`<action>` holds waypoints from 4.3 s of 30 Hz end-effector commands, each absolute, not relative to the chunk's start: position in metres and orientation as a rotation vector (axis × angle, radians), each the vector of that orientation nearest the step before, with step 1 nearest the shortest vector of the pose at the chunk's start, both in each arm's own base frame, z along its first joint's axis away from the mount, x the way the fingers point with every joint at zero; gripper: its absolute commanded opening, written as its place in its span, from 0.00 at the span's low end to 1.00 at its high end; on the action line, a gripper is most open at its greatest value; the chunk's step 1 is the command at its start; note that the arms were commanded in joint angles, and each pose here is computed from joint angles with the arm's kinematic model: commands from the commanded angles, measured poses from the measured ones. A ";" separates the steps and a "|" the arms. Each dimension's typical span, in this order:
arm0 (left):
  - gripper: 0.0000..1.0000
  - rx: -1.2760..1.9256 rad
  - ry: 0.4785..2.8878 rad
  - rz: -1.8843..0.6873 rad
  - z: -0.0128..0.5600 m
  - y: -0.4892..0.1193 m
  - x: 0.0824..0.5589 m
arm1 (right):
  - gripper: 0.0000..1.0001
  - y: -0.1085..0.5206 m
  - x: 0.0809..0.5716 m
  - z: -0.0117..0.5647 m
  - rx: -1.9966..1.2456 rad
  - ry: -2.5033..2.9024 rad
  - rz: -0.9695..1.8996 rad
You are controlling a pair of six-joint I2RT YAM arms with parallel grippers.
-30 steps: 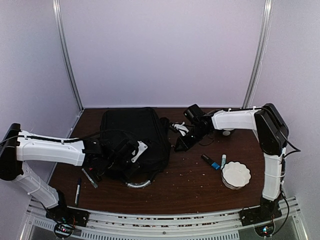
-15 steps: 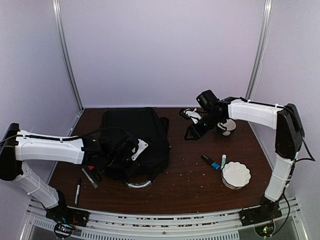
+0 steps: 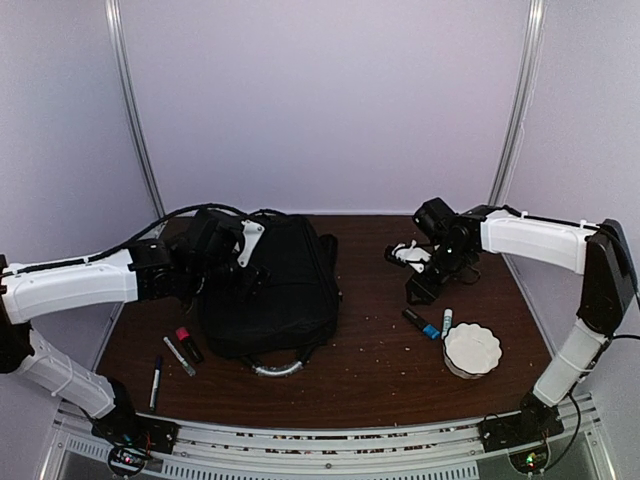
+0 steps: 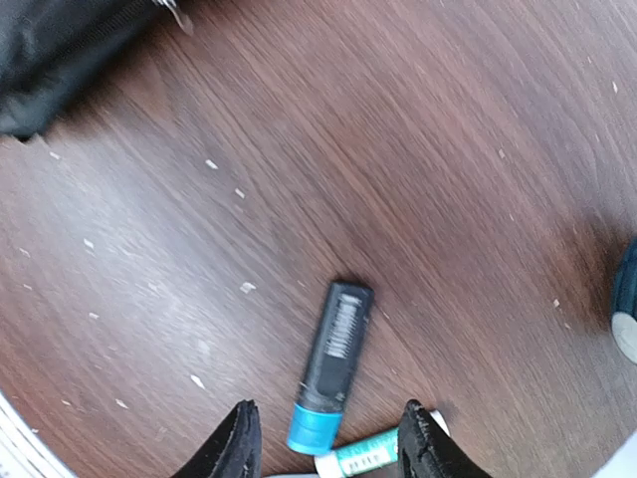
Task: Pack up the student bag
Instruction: Pick up the pen from the corner of the board, then pick up the lower front pocket of the student bag, then place the pen in the lower front pocket of the bag.
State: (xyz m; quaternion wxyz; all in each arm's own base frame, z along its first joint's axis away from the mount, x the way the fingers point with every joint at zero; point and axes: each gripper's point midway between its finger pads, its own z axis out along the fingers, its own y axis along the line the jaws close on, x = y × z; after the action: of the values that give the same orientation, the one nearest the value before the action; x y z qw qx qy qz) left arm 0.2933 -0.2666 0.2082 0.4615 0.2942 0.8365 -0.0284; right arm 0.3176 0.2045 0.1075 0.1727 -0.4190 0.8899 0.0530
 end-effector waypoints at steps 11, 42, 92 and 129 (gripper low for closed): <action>0.73 0.633 2.085 -0.049 0.199 -0.260 0.306 | 0.52 0.167 0.302 0.055 -1.298 2.723 -0.073; 0.73 0.656 2.099 0.053 0.197 -0.244 0.305 | 0.41 0.178 0.305 0.022 -1.298 2.892 -0.026; 0.42 1.230 2.161 0.664 0.120 -0.230 0.358 | 0.09 0.235 0.297 0.148 -1.243 2.395 0.453; 0.00 1.151 1.972 -0.315 0.261 -0.330 0.311 | 0.04 0.443 0.256 0.228 -1.871 1.281 -0.110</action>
State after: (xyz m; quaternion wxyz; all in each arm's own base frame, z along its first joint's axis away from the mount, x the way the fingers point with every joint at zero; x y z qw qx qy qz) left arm 0.3128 -0.3009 0.1853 0.3040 0.4783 0.8228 -0.0419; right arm 0.2366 0.4232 0.2321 0.3934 -0.7489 0.5332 0.0097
